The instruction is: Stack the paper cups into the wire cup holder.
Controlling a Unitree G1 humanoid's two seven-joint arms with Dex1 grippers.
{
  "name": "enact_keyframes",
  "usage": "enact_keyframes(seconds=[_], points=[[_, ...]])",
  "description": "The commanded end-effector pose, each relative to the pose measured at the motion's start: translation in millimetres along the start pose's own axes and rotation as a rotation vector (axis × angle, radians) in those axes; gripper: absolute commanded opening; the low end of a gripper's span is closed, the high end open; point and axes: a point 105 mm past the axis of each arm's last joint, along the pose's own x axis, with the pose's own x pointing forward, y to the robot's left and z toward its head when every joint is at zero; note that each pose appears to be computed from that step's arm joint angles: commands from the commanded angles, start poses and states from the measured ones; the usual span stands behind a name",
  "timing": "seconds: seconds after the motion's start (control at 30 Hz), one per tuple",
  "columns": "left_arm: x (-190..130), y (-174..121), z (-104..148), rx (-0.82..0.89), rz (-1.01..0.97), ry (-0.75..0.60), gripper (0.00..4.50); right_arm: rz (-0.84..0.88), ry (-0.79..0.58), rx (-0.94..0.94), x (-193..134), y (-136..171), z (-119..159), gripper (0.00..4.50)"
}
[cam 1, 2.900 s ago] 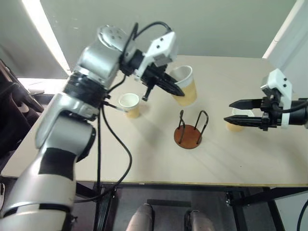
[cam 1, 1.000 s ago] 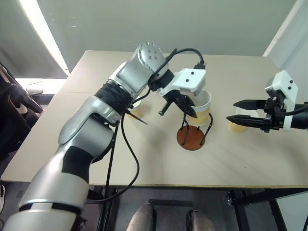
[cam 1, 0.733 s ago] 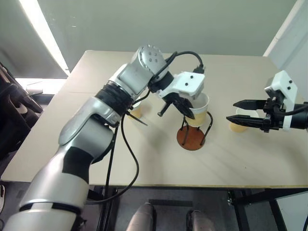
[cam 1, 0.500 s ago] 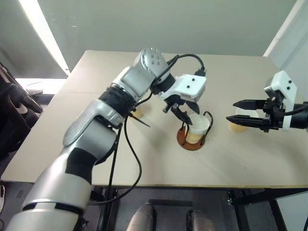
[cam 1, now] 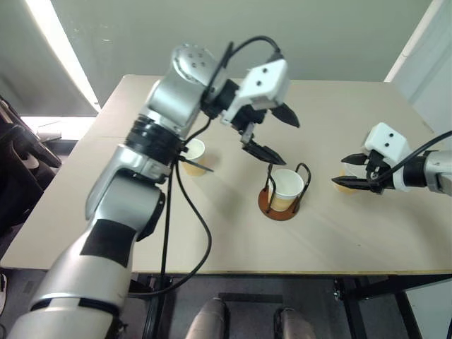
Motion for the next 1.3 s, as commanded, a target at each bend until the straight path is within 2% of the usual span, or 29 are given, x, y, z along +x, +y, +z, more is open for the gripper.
enact_keyframes(seconds=[0.03,0.27,0.47,1.03,1.13,1.3], points=[[-26,0,11,-0.025,0.103,-0.07,4.47,-0.027,0.06,-0.119,-5,-16,-1,2.91],[-67,-17,-7,-0.149,0.293,-0.059,4.47,0.0,0.141,-0.133,-10,-32,-19,2.91],[-84,-24,-19,-0.202,0.399,-0.027,4.47,0.049,0.187,-0.16,-4,-34,-29,2.91],[-101,-42,-36,-0.272,0.505,0.024,4.47,0.103,0.271,-0.252,24,-53,-34,2.91],[-100,-43,-37,-0.272,0.508,0.031,4.5,0.12,0.278,-0.264,27,-51,-34,2.29],[-100,-43,-39,-0.273,0.508,0.036,4.5,0.162,0.273,-0.279,35,-43,-33,0.48]])
